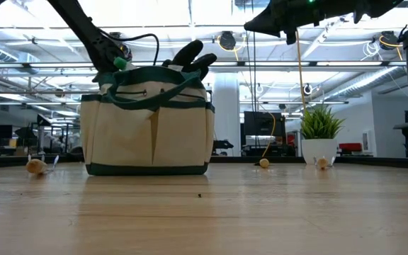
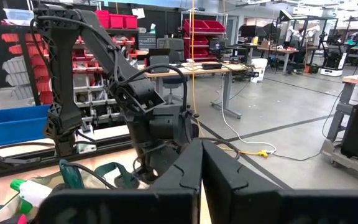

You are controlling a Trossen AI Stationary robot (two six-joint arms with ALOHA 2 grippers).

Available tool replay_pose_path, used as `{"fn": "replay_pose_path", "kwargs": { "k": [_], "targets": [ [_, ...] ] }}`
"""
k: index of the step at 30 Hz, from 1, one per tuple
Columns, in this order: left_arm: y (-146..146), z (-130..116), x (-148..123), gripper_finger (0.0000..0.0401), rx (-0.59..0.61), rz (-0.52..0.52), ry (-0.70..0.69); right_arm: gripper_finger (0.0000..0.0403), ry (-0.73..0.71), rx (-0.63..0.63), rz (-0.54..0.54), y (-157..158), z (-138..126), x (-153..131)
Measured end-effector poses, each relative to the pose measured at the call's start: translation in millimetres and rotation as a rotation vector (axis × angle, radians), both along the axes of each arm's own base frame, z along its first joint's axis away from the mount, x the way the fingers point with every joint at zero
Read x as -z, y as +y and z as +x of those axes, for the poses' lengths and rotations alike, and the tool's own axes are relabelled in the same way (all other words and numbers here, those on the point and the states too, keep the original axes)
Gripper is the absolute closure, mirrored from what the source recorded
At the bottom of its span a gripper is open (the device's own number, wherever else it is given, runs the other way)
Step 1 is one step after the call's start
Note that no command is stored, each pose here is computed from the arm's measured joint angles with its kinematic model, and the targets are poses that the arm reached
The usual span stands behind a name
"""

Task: Pick & Place Garden tools in Gardening bag
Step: Put the left brown trowel into the brown gardening bag

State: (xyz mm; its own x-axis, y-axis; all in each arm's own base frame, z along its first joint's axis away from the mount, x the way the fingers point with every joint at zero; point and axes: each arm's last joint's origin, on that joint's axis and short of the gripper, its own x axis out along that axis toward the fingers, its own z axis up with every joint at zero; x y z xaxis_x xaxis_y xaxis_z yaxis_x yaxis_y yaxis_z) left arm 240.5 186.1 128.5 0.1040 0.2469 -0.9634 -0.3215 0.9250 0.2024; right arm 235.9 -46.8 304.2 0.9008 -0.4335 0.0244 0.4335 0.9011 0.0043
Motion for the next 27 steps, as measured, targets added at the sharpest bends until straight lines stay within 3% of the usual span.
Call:
{"fn": "replay_pose_path", "kwargs": {
  "k": [6,8,14,19,27],
  "targets": [
    [4.3,-13.8,-21.7,0.0338,-0.184,0.266,0.114,0.0403,-0.001,0.000,0.000,0.0,0.0,-0.1],
    [7.0,-16.3,-35.4,0.0338,-0.246,0.373,0.112,0.0403,-0.002,-0.001,0.000,0.1,0.0,-0.2],
    [7.2,-30.9,-72.7,0.0338,-0.389,0.528,0.031,0.0403,-0.009,-0.002,-0.001,0.1,0.0,-0.8],
    [-1.0,-44.9,-107.9,0.0338,-0.450,0.563,-0.126,0.0403,-0.009,-0.003,-0.002,0.1,0.0,-0.9],
    [-26.6,-68.6,-165.2,0.0338,-0.481,0.437,-0.593,0.0403,-0.016,-0.003,-0.003,0.2,-0.1,-1.6]
  ]
}}
